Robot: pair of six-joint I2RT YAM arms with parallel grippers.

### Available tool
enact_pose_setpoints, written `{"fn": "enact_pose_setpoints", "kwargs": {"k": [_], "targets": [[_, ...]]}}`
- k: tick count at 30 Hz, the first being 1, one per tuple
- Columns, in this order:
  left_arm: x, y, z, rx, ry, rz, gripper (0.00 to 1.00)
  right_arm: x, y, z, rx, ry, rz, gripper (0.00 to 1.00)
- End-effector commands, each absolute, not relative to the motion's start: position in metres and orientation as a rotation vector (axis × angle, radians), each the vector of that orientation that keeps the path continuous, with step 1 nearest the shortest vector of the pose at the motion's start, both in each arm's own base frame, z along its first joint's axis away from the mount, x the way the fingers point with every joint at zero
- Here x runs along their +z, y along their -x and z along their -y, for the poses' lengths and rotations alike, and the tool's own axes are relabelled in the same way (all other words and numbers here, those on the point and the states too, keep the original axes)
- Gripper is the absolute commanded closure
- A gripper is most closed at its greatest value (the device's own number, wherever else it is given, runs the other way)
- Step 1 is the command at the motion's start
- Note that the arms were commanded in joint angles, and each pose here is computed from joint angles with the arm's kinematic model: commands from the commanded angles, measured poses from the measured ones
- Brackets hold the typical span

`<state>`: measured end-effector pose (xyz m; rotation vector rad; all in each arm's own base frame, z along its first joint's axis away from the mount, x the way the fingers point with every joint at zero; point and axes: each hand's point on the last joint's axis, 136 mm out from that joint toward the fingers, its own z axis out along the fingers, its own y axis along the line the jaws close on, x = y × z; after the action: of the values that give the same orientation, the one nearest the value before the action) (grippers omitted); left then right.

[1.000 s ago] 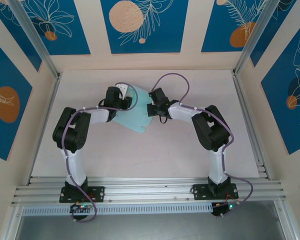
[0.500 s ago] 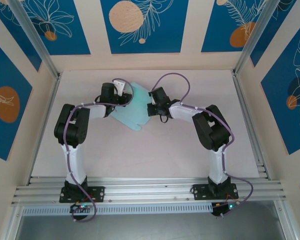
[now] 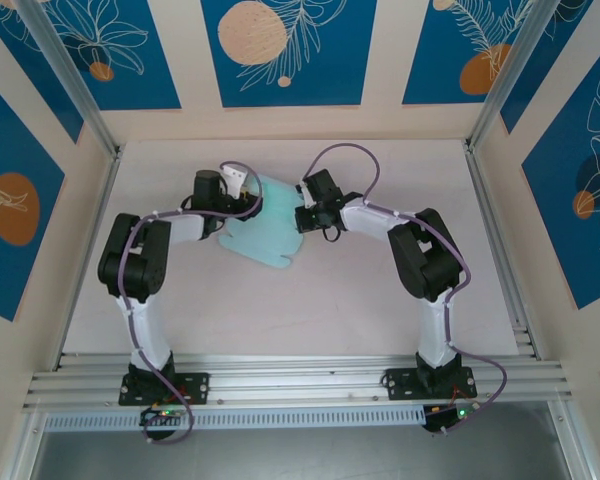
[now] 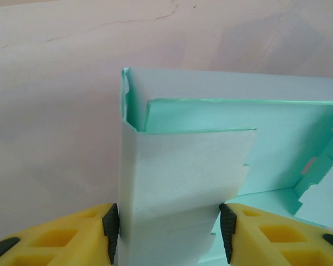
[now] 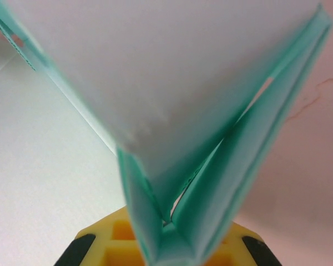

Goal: Fold the paper box

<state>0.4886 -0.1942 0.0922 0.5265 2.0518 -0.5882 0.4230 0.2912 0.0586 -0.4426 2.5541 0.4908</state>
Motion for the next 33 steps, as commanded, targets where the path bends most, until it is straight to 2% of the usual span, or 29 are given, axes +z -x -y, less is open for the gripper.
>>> {"fn": "enact_pose_setpoints", "kwargs": {"k": [1, 13, 21, 26, 31, 33], "targets": [[0.114, -0.471, 0.205, -0.631, -0.592, -1.995, 0.47, 0.08, -0.393, -0.306, 0.628, 0.572, -2.611, 1.0], [0.092, -0.439, 0.186, -0.63, -0.43, -2.205, 0.52, 0.103, -0.349, -0.316, 0.867, 0.636, -2.759, 1.0], [0.062, -0.43, 0.173, -0.575, -0.365, -2.32, 0.53, 0.098, -0.346, -0.318, 0.89, 0.621, -2.799, 1.0], [0.059, -0.435, 0.173, -0.569, -0.357, -2.341, 0.54, 0.096, -0.347, -0.321, 0.891, 0.618, -2.811, 1.0], [0.05, -0.437, 0.167, -0.509, -0.334, -2.385, 0.6, 0.093, -0.349, -0.32, 0.874, 0.603, -2.82, 1.0], [0.045, -0.436, 0.163, -0.462, -0.335, -2.396, 0.68, 0.091, -0.349, -0.32, 0.855, 0.599, -2.82, 1.0]]}}
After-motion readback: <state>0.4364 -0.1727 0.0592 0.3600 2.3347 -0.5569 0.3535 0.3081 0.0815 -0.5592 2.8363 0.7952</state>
